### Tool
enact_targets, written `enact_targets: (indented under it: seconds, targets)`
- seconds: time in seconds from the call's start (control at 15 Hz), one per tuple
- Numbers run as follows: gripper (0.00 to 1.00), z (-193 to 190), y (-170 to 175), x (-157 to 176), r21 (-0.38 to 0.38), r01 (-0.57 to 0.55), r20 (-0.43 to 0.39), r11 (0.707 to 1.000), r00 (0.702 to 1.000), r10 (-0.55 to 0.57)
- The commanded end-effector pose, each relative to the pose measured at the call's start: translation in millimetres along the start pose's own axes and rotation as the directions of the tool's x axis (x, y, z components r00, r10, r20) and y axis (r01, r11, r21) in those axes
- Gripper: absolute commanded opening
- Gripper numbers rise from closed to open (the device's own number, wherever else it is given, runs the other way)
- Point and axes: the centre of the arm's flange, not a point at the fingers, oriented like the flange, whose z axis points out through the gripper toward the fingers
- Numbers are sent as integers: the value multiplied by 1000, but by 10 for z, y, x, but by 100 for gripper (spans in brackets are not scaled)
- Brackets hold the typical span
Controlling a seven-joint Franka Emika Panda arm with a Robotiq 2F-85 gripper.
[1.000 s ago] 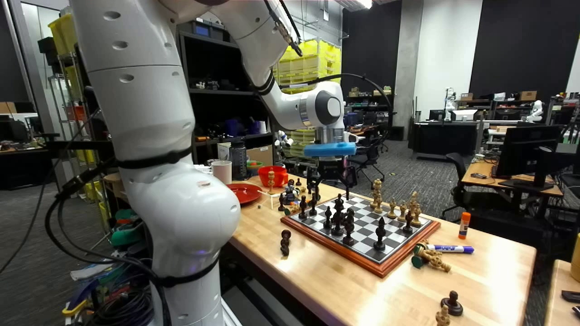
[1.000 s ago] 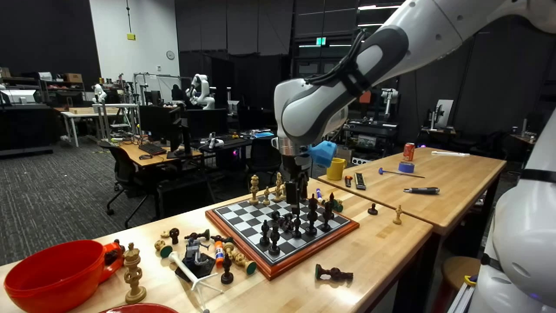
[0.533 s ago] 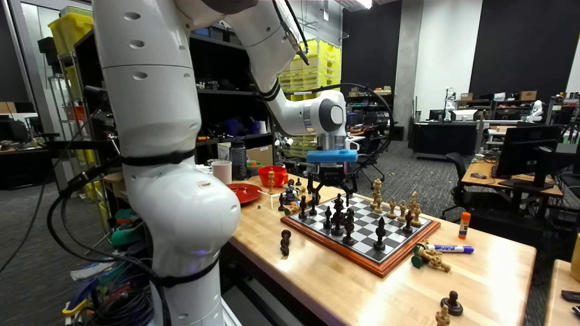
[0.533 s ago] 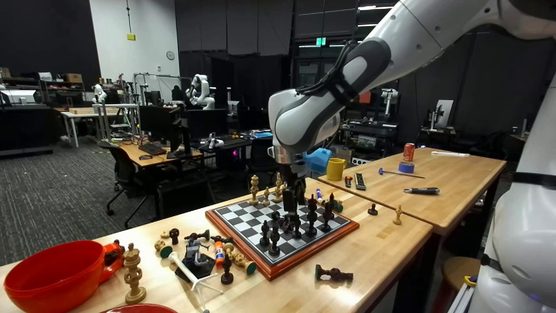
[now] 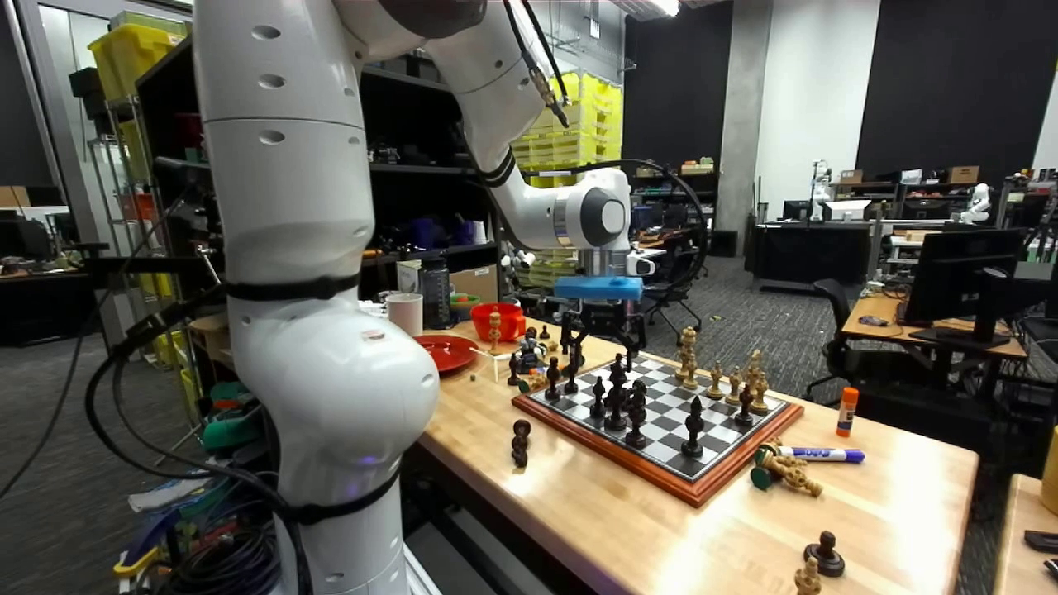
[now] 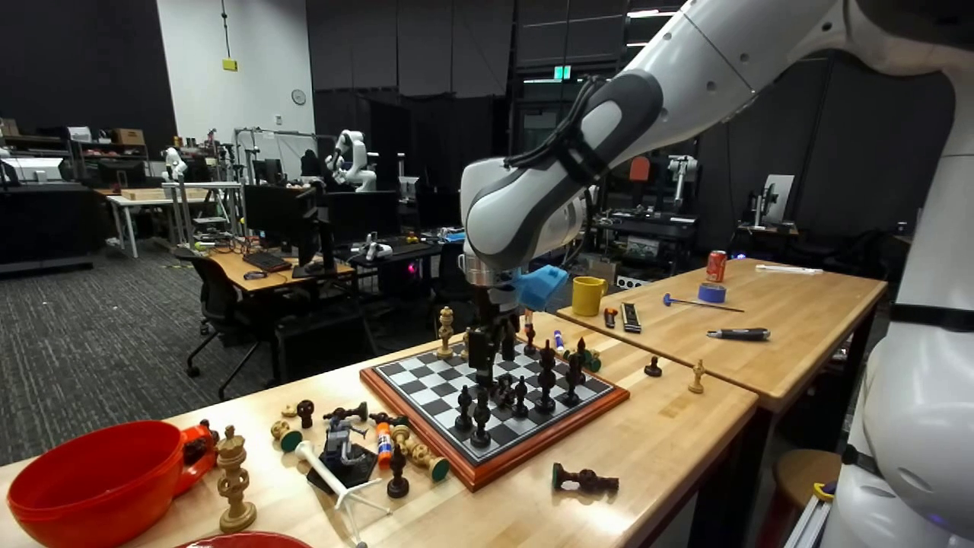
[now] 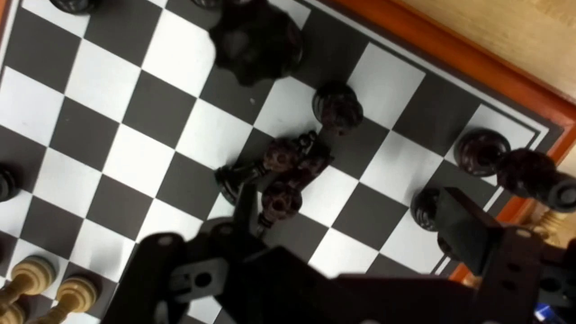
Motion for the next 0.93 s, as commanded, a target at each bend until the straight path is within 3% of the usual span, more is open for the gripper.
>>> enact_targets:
  seconds: [0.0, 0.4, 0.6, 0.87]
  targets:
    - [100, 8, 18, 162, -24, -113, -93, 993, 990, 111]
    - [100, 35, 167, 201, -51, -324, -214, 945, 928, 306]
    - [100, 16, 313, 173, -73, -437, -257, 897, 877, 406]
    - [100, 105, 505, 75, -98, -550, -249, 829, 820, 515]
